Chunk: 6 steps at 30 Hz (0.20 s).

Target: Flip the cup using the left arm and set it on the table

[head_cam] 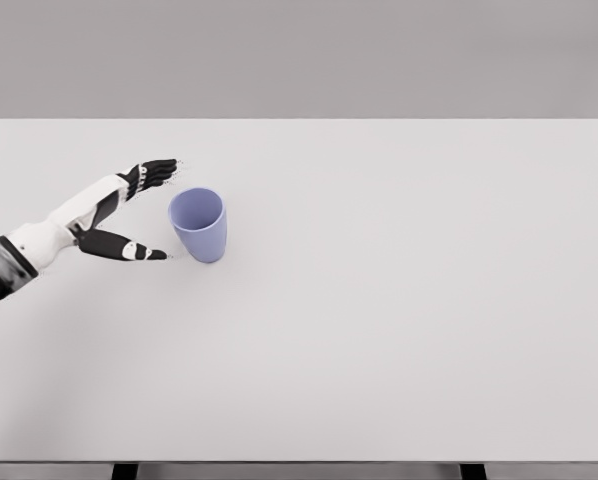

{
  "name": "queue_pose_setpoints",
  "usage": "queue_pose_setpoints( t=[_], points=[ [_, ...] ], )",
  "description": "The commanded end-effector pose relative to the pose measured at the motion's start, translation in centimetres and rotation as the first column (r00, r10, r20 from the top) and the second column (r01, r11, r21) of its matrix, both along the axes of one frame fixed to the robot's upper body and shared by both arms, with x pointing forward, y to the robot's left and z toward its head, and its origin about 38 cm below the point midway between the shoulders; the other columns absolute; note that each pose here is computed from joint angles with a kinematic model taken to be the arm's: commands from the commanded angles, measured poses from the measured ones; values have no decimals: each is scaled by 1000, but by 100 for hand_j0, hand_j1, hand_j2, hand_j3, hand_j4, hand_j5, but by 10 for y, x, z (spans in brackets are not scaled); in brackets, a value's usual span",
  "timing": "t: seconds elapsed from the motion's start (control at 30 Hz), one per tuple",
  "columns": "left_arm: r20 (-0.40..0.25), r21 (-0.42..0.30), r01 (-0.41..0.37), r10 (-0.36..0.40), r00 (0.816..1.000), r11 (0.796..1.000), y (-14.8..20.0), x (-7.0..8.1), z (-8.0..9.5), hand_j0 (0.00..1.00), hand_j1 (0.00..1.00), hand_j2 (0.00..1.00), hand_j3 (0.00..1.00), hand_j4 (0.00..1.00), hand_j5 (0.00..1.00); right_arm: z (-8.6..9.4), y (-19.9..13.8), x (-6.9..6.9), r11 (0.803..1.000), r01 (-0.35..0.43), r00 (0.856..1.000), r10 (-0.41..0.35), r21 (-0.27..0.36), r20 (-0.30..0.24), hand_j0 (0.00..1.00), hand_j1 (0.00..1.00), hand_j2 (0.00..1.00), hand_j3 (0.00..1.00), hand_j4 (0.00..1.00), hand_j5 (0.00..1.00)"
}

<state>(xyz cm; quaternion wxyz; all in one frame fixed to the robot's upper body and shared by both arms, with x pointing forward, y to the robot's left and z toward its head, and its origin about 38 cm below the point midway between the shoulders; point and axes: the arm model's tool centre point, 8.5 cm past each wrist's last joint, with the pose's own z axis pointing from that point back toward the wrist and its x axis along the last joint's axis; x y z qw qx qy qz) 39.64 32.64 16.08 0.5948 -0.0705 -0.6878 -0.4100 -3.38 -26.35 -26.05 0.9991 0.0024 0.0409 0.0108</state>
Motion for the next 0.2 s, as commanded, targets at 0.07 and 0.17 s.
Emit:
queue_pose_setpoints(
  t=[0.07,0.17],
  points=[
    [82,53,-54,49,995,997,36,-2,40,100,100,100,100,100,100,0,0,0,1000,0,1000,0,0,0,100,100,100,100,100,100],
    [104,57,-77,70,992,995,45,-2,50,100,100,100,100,100,100,0,0,0,1000,0,1000,0,0,0,100,100,100,100,100,100]
  ],
)
